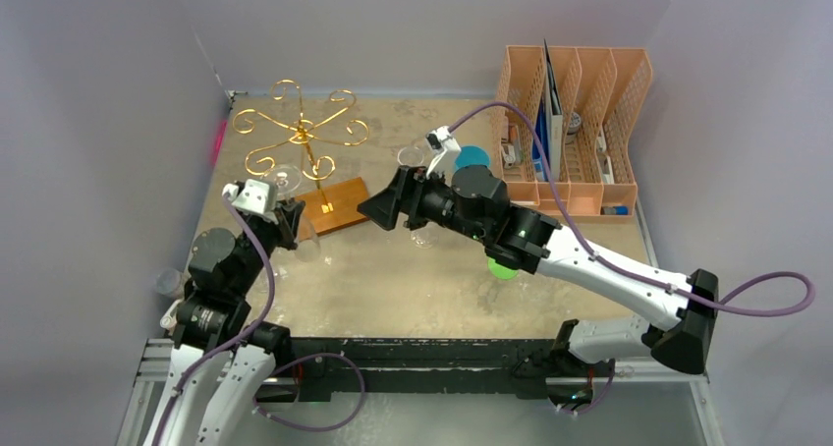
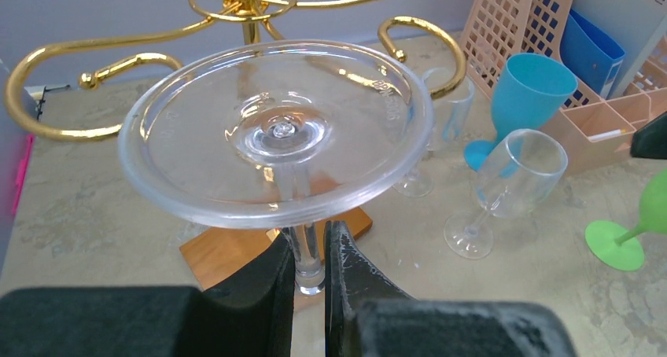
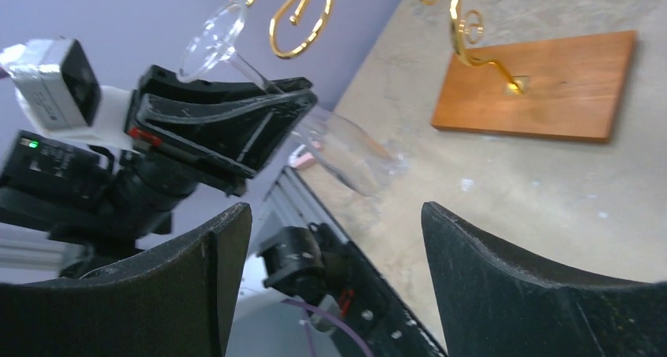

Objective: Place the wine glass upside down on the wine glass rack

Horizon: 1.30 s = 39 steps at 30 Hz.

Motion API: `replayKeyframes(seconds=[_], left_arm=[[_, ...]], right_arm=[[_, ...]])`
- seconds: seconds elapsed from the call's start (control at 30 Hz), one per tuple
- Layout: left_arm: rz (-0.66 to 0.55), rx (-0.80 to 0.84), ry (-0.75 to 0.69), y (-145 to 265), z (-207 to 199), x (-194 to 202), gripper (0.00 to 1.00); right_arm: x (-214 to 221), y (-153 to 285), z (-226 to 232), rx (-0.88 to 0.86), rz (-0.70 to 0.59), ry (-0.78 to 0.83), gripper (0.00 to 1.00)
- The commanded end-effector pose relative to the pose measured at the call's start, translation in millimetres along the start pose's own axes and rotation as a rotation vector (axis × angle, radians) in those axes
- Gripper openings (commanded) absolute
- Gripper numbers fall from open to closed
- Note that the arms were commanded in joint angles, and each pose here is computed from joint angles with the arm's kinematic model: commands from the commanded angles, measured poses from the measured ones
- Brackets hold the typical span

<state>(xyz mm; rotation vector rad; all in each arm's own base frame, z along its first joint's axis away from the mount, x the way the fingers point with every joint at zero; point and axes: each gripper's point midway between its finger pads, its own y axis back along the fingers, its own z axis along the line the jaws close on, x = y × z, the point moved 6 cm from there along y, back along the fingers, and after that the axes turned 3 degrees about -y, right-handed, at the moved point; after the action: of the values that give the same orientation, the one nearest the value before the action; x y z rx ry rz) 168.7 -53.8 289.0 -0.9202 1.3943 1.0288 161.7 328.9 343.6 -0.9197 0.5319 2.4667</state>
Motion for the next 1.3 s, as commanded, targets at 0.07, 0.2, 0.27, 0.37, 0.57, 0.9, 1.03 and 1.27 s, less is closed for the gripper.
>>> replayKeyframes(seconds=[0.07, 0.2, 0.27, 0.37, 0.57, 0.9, 1.03, 1.27], left_arm=[[-0.1, 0.064, -0.03, -18, -6, -32, 0.0], [-0.076, 0.091, -0.022, -25, -8, -31, 0.0], [-0.076, 0.093, -0.02, -27, -8, -32, 0.0], [-0.085, 0.085, -0.018, -30, -6, -36, 0.0], [-0.084, 0.0, 0.013, -35, 13, -44, 0.0], [-0.068, -0.124, 0.084, -36, 28, -38, 0.0], [-0.055, -0.116, 0.087, -36, 27, -37, 0.0], [-0.044, -0.091, 0.087, -39, 25, -38, 0.0]], right_arm=[[-19, -13, 35, -0.201, -0.001, -0.151, 0.81], [-29, -19, 29, -0.164, -0.025, -0.18, 0.81], [-33, -22, 23, -0.126, -0.032, -0.196, 0.81], [-41, -29, 16, -0.109, -0.031, -0.222, 0.81], [-58, -45, 5, -0.092, -0.036, -0.232, 0.81], [-103, -79, -25, -0.069, -0.062, -0.275, 0.7], [-106, -94, -35, -0.092, -0.013, -0.32, 0.61], [-116, -113, -36, -0.205, 0.03, -0.321, 0.38]])
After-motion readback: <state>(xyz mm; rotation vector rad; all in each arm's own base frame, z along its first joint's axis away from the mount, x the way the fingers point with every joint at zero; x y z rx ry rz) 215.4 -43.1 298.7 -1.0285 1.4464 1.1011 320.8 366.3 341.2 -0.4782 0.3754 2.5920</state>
